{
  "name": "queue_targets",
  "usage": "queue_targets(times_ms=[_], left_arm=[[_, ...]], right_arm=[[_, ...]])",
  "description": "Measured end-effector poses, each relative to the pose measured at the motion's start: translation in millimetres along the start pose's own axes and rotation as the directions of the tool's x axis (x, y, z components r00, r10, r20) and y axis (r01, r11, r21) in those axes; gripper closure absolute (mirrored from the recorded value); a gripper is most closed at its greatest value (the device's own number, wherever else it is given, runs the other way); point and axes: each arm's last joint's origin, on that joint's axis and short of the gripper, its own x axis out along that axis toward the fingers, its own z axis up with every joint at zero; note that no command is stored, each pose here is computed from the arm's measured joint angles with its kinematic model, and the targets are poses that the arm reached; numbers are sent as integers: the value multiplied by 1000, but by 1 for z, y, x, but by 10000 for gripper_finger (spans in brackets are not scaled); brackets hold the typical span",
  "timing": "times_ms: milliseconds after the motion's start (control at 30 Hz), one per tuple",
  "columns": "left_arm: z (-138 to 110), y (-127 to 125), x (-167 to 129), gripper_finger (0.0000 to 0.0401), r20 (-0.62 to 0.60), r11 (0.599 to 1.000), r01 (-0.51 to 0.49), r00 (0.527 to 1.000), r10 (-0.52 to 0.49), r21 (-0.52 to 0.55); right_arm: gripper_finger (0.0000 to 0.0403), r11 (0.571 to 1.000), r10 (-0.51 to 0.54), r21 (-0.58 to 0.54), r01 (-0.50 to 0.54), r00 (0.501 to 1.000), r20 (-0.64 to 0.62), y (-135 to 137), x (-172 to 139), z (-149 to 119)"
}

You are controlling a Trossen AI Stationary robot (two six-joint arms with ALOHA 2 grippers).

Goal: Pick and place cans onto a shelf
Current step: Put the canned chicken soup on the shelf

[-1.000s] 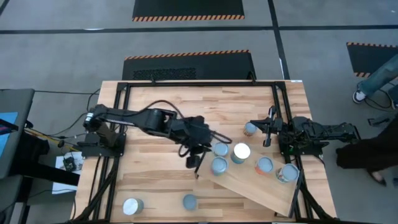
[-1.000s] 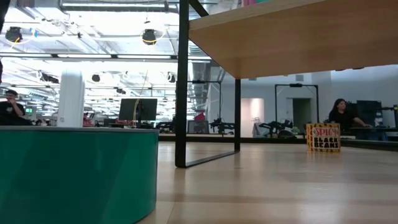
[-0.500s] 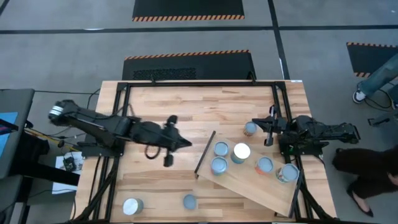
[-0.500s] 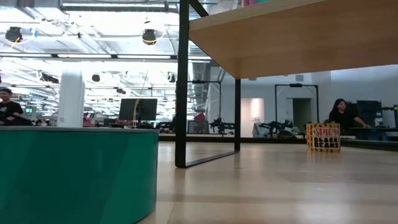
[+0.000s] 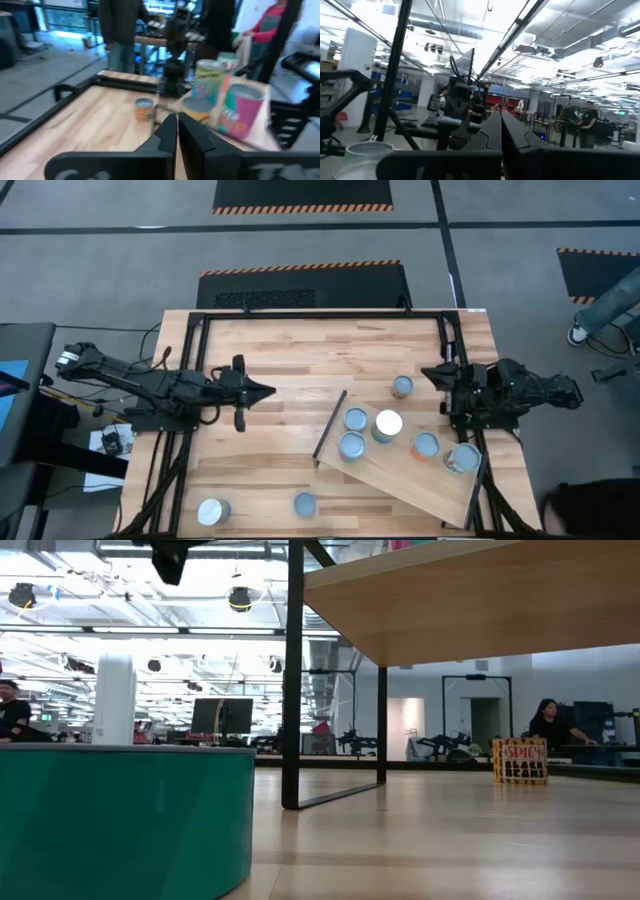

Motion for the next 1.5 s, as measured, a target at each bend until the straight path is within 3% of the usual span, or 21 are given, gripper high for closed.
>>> queue_targets(times_ms=[133, 367, 633, 833, 1067, 1500], left_arm=[[-11, 4, -3, 395, 14, 999, -31, 999, 30, 39], [-30, 7, -1, 396, 46, 997, 34, 998, -38, 76], [-39, 9, -1, 399, 51, 986, 96, 993, -104, 136], [-46, 10, -1, 399, 25, 985, 96, 995, -101, 147], [-46, 9, -1, 399, 30, 984, 103, 994, -109, 146], [-46, 9, -1, 399, 28, 984, 103, 994, -108, 146]], right_arm=[[395, 999, 48, -19, -49, 998, -46, 0, 16, 22], [395, 989, 129, -46, -142, 969, -209, 10, 62, 53], [395, 981, 120, -83, -175, 886, -447, 38, 124, 82], [380, 971, 150, -60, -232, 782, -605, 74, 166, 90], [329, 954, 205, -1, -299, 655, -727, 120, 198, 82], [213, 929, 202, 48, -368, 393, -897, 174, 204, 57]])
